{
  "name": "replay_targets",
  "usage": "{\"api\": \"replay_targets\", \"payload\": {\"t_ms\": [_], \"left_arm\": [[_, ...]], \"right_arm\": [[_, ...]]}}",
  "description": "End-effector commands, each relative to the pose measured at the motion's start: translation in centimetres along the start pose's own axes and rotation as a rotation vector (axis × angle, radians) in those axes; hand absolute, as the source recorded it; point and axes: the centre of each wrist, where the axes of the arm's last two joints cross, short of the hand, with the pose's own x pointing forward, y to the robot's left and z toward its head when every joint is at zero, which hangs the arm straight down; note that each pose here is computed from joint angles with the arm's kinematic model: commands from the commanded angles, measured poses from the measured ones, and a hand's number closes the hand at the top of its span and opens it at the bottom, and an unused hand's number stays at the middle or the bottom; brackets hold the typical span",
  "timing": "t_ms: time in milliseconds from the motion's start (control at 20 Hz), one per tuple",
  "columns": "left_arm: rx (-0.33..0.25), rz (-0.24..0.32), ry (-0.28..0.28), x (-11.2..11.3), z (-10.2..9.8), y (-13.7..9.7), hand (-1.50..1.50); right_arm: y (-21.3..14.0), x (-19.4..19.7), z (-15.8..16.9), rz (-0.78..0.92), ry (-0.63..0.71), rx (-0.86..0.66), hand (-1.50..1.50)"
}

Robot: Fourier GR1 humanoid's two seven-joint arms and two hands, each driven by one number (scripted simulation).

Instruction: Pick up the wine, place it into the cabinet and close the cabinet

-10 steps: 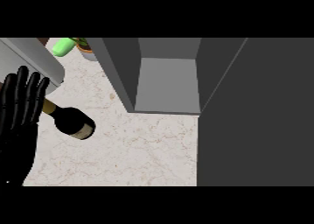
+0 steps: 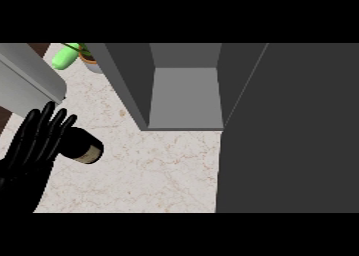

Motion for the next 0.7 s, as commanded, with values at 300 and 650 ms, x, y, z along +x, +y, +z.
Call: {"api": "replay_targets", "payload": {"t_ms": [300,650], "left_arm": [[-0.063,0.173,0.066,4.6,2.0,-1.7,-1.5],[-0.042,0.17,0.057,7.0,1.9,-2.9,-1.5]], "right_arm": [[1.0,5.3,1.1,-0.041,0.06,0.076,-1.5],[-0.5,5.8,-0.1,-0.05,0.066,0.074,-1.5]]}}
